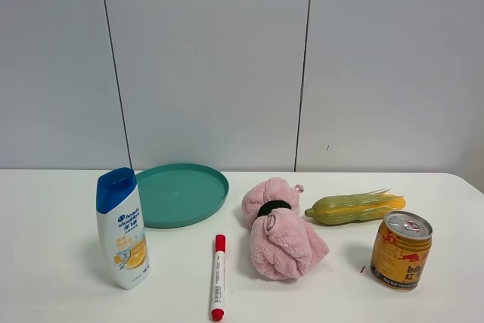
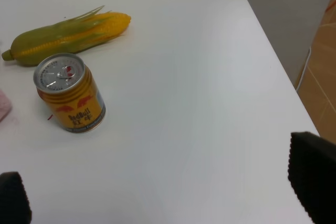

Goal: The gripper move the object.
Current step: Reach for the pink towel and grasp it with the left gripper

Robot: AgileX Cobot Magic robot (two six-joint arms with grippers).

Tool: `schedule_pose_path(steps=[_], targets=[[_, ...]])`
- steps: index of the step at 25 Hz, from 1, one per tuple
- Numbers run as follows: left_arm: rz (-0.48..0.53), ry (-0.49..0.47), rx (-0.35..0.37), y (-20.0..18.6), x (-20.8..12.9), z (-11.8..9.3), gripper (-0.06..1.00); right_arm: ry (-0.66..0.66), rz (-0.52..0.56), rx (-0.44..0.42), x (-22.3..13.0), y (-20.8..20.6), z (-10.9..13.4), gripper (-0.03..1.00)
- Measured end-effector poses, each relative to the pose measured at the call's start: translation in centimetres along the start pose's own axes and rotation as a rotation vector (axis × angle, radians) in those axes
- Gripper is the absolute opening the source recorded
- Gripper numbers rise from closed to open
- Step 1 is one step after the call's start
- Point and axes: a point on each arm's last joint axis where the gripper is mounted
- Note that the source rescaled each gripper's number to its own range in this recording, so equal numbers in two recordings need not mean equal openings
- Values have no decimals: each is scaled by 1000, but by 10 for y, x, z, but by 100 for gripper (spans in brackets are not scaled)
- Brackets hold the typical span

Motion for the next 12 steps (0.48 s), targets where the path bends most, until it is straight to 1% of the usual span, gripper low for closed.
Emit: schedule_pose_path(steps=[12], targets=[[0, 0, 0, 0, 0, 0, 99, 0, 0, 0, 0, 0, 0, 100]])
Point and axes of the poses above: a point on each arm's last joint axis where the gripper is mounted, y pointing out along that axis toward the gripper, z along the wrist's bending axis when the last joint is at zero, x = y × z, and after that the axes turned 4 degrees about y, right-handed
